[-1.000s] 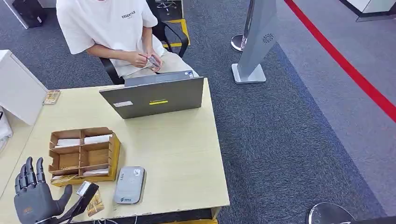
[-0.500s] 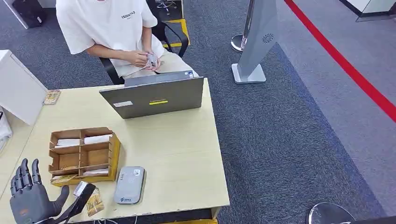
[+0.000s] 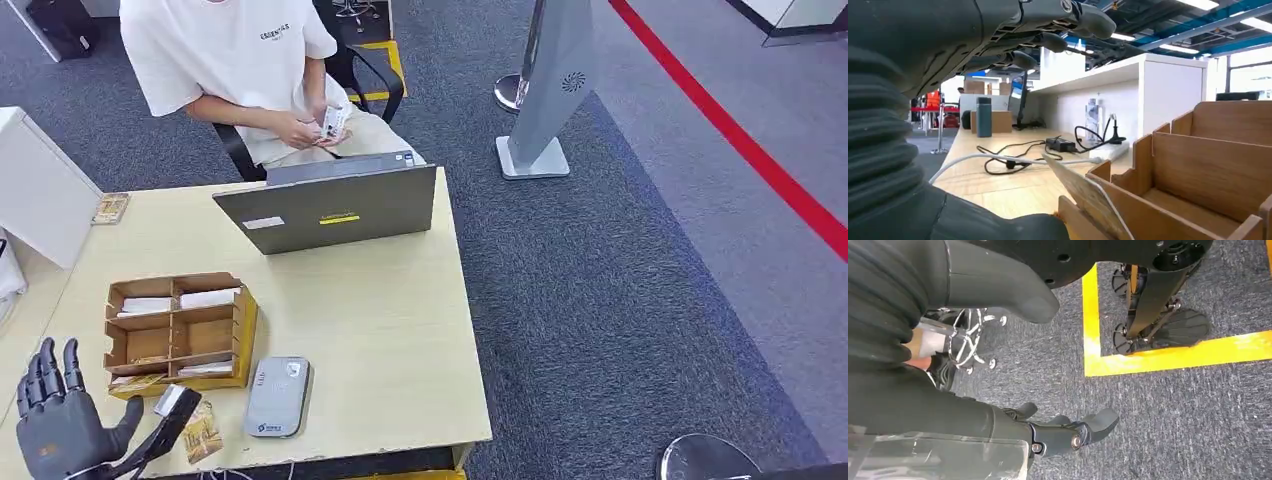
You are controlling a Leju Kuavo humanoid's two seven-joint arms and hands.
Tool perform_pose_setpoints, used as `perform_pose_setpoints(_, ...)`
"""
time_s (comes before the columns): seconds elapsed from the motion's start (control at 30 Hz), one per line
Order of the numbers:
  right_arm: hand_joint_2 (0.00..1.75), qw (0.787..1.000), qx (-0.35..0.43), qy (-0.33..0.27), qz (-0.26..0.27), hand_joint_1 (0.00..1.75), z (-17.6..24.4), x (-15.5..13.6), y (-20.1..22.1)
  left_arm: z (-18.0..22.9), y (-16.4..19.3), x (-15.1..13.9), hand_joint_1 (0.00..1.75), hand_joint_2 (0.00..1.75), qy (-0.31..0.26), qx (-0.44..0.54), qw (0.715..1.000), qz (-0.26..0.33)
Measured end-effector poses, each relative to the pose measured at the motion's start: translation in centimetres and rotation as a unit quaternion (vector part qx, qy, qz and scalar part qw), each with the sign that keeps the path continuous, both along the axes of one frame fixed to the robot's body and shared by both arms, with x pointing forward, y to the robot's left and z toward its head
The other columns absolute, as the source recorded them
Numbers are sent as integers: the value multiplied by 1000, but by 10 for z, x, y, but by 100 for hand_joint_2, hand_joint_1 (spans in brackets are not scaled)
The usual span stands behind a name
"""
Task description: Pass the card to the sensor for recognition and then transmit it.
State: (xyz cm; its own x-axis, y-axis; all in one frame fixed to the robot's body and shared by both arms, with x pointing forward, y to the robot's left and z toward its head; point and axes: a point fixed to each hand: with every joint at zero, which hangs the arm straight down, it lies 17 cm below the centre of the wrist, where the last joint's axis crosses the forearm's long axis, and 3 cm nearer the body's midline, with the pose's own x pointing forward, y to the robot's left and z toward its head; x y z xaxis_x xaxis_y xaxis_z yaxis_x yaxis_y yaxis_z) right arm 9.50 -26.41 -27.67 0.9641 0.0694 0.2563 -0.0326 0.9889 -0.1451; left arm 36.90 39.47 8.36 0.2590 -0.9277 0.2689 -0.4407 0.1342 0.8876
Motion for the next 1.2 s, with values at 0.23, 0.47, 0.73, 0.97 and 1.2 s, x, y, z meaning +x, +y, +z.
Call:
perform_pose_setpoints(0.23,175,1000,0,0,0,0,0,0,0,1,2,1,175,175,-1,-2,1000,6)
perform_pose_setpoints(0.47,175,1000,0,0,1,0,0,0,0,-7,4,2,175,175,6,-18,1000,9)
perform_pose_setpoints(0.73,175,1000,2,-1,1,0,0,1,1,-16,3,5,175,175,14,-37,999,8)
perform_pose_setpoints(0.97,175,1000,2,-2,0,0,0,2,1,-21,0,7,175,175,18,-40,999,-2)
perform_pose_setpoints(1.2,175,1000,2,-1,-1,0,0,2,1,-30,-2,7,175,175,26,-46,999,-7)
